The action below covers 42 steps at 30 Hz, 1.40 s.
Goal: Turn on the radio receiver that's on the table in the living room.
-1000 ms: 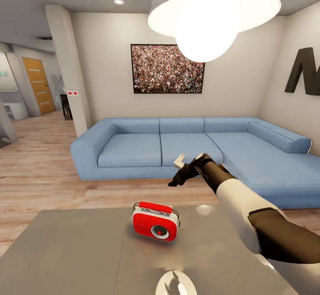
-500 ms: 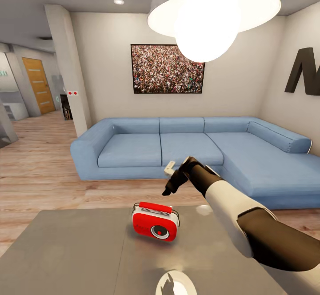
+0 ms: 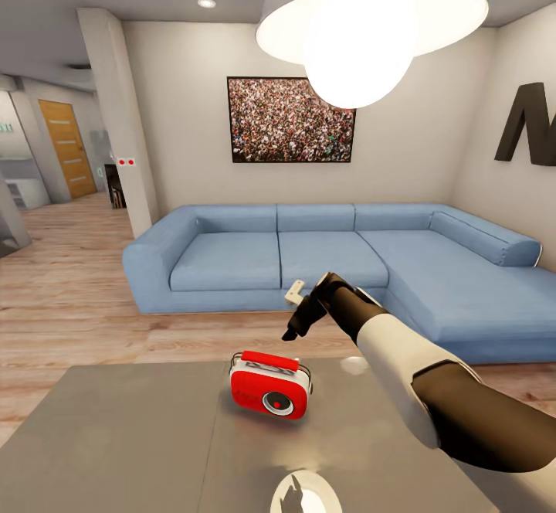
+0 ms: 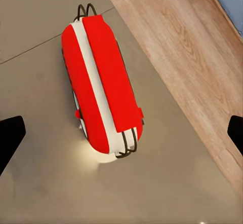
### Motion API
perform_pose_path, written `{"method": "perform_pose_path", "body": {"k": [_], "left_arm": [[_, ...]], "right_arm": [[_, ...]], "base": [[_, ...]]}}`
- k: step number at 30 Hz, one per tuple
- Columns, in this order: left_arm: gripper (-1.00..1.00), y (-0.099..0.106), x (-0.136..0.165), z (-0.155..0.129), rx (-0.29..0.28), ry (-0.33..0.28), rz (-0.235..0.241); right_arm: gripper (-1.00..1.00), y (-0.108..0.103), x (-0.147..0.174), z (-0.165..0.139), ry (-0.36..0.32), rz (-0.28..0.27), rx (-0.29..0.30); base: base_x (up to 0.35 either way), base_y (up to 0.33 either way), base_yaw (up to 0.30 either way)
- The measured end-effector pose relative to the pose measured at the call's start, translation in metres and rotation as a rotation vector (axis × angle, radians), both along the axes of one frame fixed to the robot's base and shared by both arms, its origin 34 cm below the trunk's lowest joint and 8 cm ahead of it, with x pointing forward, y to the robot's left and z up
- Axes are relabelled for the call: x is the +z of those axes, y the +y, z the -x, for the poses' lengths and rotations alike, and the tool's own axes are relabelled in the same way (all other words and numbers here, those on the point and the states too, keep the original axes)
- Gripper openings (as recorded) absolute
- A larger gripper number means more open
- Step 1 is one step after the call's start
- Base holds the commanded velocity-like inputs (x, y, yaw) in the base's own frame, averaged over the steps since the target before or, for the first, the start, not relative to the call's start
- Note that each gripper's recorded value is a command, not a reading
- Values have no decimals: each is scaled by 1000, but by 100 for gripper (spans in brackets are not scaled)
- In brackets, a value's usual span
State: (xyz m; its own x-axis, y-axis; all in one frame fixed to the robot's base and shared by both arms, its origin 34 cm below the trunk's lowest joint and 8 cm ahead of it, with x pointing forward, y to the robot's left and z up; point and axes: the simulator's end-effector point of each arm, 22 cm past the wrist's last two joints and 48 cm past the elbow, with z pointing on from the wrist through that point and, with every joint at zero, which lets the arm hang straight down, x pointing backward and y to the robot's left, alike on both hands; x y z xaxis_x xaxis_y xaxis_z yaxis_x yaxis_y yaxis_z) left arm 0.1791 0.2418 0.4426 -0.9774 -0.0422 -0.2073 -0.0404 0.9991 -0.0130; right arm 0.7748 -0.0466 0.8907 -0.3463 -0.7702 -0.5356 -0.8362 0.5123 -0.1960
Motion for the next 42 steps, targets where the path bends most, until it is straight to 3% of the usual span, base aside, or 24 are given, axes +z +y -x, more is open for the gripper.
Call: {"method": "perform_pose_path", "body": {"k": [6,15,42], "left_arm": [[100,-1,0,0,2,0,2],[100,-27,1,1,3,2,37],[100,-25,2,-9,-7,-25,32]], "right_arm": [[100,0,0,0,-2,-2,2],[100,1,1,-1,-7,-5,-1],[100,1,2,-2,-9,-8,-1]], "base": [[0,0,0],[0,0,0],[0,0,0]]}}
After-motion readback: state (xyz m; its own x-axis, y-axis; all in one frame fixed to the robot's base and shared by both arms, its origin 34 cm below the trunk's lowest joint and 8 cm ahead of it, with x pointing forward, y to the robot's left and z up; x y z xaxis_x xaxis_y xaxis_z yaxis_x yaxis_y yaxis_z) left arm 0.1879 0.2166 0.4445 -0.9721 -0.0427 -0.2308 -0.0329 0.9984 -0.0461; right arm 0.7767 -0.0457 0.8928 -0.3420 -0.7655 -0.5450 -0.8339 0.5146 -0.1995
